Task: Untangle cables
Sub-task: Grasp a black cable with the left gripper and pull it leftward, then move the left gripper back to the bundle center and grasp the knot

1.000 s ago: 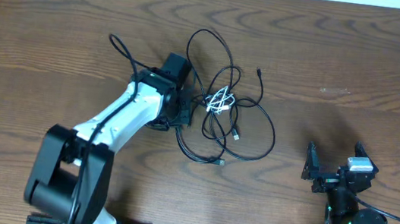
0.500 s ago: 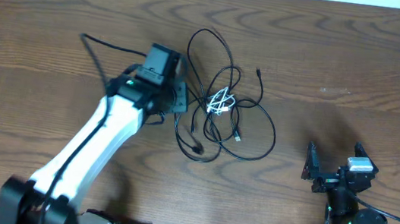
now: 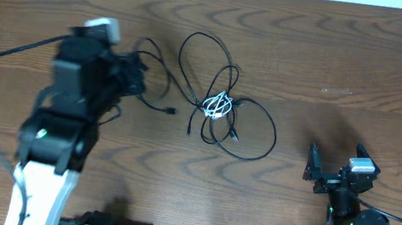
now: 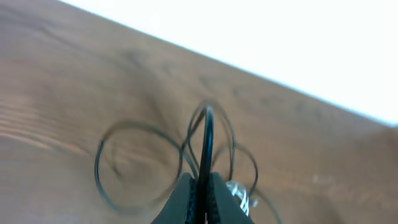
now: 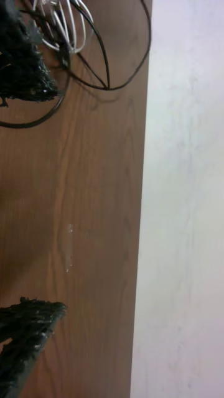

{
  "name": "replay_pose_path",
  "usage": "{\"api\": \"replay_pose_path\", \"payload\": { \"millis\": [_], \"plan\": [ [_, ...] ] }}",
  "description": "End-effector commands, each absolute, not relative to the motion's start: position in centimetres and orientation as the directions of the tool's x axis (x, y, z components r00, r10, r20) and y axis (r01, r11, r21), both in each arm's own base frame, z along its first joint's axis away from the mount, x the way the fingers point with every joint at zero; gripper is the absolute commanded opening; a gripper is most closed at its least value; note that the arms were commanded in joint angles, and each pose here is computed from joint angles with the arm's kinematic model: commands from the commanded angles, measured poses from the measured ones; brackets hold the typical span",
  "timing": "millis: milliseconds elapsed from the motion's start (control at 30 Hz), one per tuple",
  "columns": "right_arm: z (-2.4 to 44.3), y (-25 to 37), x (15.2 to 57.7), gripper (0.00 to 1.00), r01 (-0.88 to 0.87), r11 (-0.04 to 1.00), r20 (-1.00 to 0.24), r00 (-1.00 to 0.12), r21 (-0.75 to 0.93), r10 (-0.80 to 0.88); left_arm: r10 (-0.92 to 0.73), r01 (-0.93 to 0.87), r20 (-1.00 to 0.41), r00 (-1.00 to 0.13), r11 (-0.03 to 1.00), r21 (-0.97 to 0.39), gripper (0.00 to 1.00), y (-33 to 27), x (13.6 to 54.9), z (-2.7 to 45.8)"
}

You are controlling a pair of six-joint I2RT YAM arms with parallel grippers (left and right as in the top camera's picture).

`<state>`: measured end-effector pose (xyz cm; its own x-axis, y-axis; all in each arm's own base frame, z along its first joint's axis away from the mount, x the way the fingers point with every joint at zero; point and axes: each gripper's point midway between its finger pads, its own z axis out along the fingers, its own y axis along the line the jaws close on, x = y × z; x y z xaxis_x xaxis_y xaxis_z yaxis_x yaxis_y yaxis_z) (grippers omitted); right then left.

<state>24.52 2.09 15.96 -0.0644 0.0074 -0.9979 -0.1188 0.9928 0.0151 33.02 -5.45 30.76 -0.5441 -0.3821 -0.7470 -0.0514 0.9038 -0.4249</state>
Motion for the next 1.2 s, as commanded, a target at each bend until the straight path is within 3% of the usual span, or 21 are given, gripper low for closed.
{"api": "replay_pose_path", "payload": {
  "millis": [0,267,667,933,1167],
  "plan": [
    [15.8,2.1,24.5,0.99,-0.116,0.993,-0.997,-0.071,0.026,0.017,-0.423,-0.088,-0.794,-0.437,0.899,-0.43,0.08,-2.5,32.1,34.0],
    [15.8,2.1,24.5,0.99,-0.116,0.993,-0.997,-0.071,0.026,0.017,-0.472,-0.178,-0.819,-0.327,0.881,-0.437,0.08,1.5,30.7,35.9],
    [15.8,2.1,24.5,0.99,-0.116,0.993,-0.997,-0.071,0.026,0.017,-0.496,-0.334,-0.812,-0.307,0.855,-0.396,0.08,5.3,31.5,34.1],
    [15.8,2.1,24.5,0.99,-0.116,0.993,-0.997,-0.071,0.026,0.017,-0.497,-0.473,-0.781,-0.379,0.829,-0.298,0.08,7.8,33.9,29.7],
    [15.8,2.1,24.5,0.99,-0.116,0.993,-0.997,-0.071,0.026,0.017,-0.52,-0.473,-0.698,-0.493,0.833,-0.286,0.08,7.1,35.4,25.6]
  ]
}}
